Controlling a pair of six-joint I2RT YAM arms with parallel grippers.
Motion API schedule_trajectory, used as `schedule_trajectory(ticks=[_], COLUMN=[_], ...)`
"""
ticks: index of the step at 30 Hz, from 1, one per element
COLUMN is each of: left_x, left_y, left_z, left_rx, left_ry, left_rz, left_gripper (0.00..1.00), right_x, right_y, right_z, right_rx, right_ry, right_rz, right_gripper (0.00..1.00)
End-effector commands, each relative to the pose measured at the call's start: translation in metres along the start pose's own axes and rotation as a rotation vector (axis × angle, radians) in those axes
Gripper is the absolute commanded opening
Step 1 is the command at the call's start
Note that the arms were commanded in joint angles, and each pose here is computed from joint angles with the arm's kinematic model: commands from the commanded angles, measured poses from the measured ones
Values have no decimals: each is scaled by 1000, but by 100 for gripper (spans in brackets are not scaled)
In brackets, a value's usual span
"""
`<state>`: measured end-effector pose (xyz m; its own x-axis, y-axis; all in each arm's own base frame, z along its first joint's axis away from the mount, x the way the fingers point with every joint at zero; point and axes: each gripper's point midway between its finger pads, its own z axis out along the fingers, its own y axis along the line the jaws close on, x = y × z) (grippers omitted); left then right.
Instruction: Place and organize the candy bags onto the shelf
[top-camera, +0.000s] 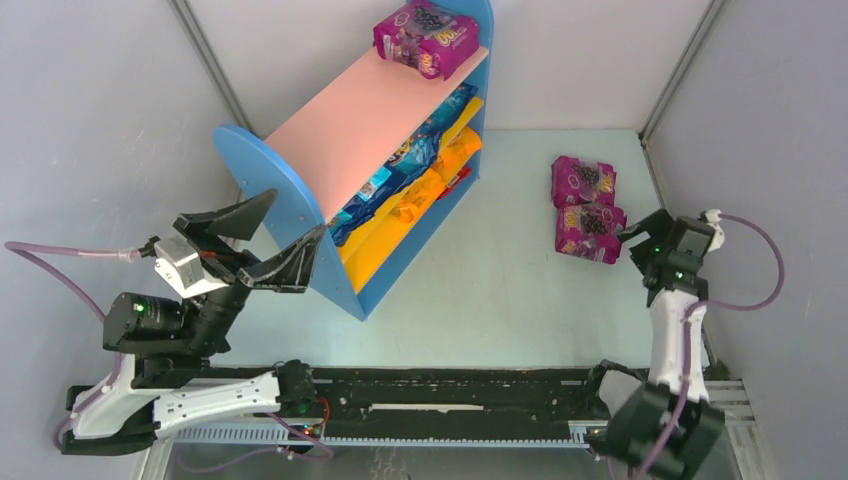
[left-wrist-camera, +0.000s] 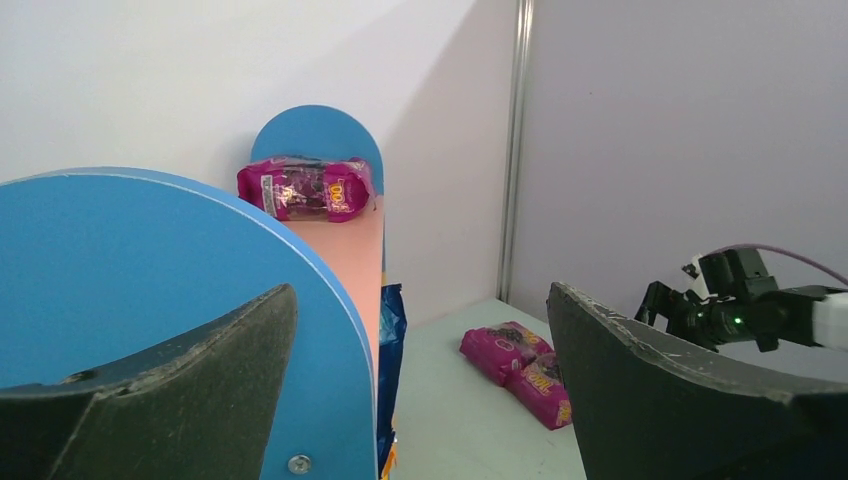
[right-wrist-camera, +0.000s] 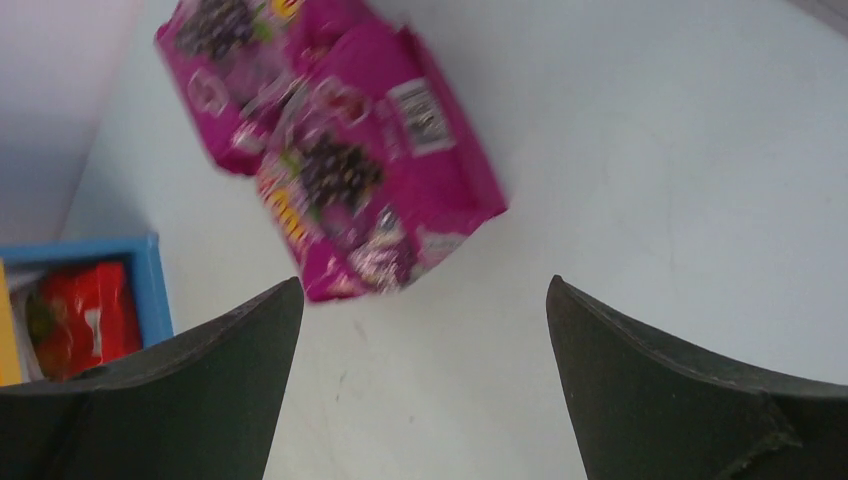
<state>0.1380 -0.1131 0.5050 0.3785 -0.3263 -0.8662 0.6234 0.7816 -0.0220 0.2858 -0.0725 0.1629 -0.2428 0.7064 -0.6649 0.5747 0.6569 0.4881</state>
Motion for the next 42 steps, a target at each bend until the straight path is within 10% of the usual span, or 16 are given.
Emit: schedule_trajectory(ticks=[1,30,42], left_x=[-3,7,11], left_y=[-5,-7,-7], left_z=[0,6,8], left_rx=[22,13,7], left_ry=[-21,11,22], left_rz=[-32,5,20], left_gripper=[100,100,100], right_x=[-27,48,67], right_y=[-4,-2,42], right_z=[37,157,127], right_rx=[-141,-358,-491], right_ry=[17,464,546], right_rz=[77,221,195], right_gripper=[100,93,61])
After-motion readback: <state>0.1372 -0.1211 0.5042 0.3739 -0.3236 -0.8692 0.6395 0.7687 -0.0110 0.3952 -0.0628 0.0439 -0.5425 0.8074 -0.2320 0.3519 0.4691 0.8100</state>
